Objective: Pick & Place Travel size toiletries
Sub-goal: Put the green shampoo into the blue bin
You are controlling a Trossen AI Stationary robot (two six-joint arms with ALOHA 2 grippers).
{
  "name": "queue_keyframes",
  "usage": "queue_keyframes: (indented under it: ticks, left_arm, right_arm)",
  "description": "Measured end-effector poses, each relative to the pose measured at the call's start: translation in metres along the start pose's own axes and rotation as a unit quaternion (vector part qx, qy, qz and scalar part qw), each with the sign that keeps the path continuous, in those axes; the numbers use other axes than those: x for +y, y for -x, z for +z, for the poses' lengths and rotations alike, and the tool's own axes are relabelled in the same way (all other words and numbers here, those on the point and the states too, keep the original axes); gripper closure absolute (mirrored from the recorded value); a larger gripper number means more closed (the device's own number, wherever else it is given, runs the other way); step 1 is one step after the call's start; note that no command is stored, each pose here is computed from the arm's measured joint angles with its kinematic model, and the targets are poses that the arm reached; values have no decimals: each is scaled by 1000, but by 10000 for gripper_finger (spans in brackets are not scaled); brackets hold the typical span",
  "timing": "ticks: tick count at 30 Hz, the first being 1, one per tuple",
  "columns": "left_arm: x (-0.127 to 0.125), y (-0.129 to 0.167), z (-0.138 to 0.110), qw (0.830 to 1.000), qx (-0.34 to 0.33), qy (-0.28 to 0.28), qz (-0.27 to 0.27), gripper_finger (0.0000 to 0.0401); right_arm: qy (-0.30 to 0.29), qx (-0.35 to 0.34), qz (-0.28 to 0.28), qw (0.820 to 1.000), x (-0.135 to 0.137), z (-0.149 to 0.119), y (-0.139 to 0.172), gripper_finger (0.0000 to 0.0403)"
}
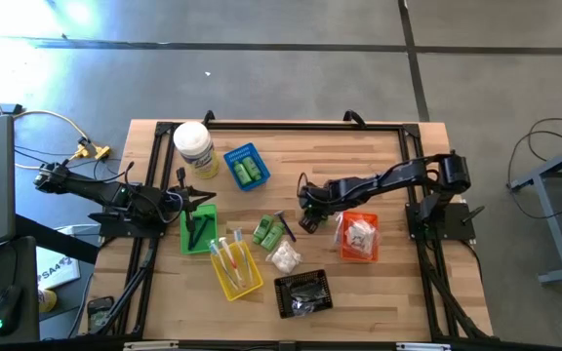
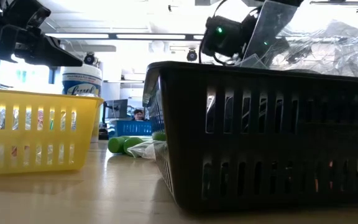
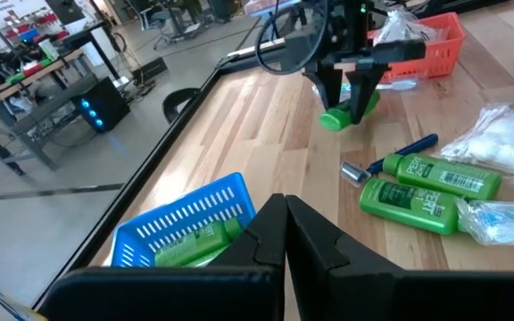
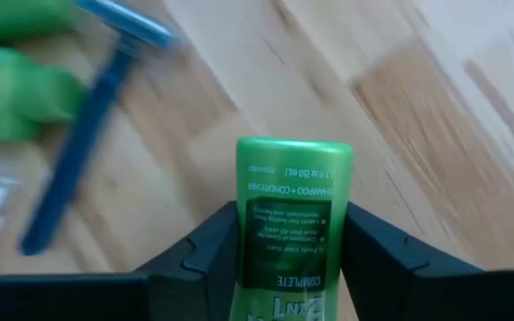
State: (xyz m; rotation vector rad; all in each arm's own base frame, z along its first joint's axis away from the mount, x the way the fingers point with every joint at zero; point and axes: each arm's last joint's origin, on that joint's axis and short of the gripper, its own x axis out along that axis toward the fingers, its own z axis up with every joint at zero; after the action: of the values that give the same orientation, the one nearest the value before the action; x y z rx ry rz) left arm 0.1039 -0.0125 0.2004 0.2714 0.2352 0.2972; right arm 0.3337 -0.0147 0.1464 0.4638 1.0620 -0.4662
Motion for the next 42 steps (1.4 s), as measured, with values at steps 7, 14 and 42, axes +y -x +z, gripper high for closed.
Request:
queue_keyframes:
  ticks: [7, 14, 42]
  left_arm:
    - [0, 0, 0, 1000, 0, 0, 0, 401]
    - [0, 0, 0, 1000, 1, 0, 0, 401]
    - [2, 1, 11, 999, -49, 5, 13, 401]
  right_arm:
    - [48, -85, 42, 994, 12, 27, 13, 250]
    - [76, -201, 108, 971, 14, 55, 29, 245]
    - [73, -303, 145, 939, 1, 161, 66, 248]
